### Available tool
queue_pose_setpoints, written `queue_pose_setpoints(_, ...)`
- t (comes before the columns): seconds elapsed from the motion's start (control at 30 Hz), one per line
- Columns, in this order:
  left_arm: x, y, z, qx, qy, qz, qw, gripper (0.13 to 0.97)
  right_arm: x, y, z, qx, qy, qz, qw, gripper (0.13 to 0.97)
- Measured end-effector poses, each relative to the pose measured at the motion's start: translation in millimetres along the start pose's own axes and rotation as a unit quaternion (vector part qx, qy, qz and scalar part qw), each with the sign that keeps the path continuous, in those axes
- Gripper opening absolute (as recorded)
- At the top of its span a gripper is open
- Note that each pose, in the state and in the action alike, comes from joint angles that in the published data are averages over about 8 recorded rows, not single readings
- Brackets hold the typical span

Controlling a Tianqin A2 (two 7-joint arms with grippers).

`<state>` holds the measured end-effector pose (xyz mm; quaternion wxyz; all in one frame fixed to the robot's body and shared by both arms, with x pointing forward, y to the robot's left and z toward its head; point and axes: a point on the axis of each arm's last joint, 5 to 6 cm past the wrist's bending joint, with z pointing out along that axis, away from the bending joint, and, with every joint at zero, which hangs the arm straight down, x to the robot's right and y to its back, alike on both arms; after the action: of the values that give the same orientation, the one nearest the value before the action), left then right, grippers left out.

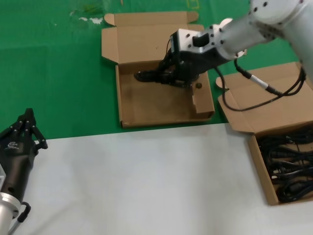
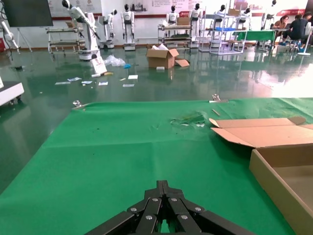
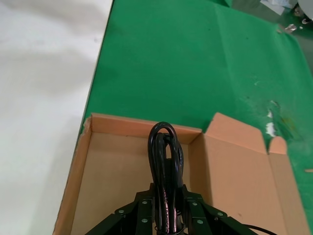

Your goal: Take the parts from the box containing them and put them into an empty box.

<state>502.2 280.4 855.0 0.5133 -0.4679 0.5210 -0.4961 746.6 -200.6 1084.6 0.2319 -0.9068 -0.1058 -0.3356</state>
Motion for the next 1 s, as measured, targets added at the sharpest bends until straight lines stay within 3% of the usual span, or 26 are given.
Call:
queue_pose_setpoints(0.27, 0.0, 0.0, 0.0, 0.0, 0.0, 0.0, 1.0, 0.14, -6.8, 3.5, 37.6, 0.003, 0.003, -0.006, 1.0, 0.236)
queue_pose_setpoints(0.53, 0.0, 0.0, 0.0, 0.0, 0.0, 0.0, 1.0, 0.14, -11.3, 2.6, 49.8, 0.006, 0.007, -0.011, 1.0, 0.255)
queue_pose_setpoints(0.8, 0.0, 0.0, 0.0, 0.0, 0.0, 0.0, 1.0, 0.14, -5.8, 3.1, 30.6, 0.019, 0.02, -0.015, 0.999, 0.339)
queue_pose_setpoints(1.0, 0.0, 0.0, 0.0, 0.0, 0.0, 0.0, 1.0, 0.14, -3.1, 2.1, -7.3, 0.067, 0.05, -0.003, 0.996, 0.432)
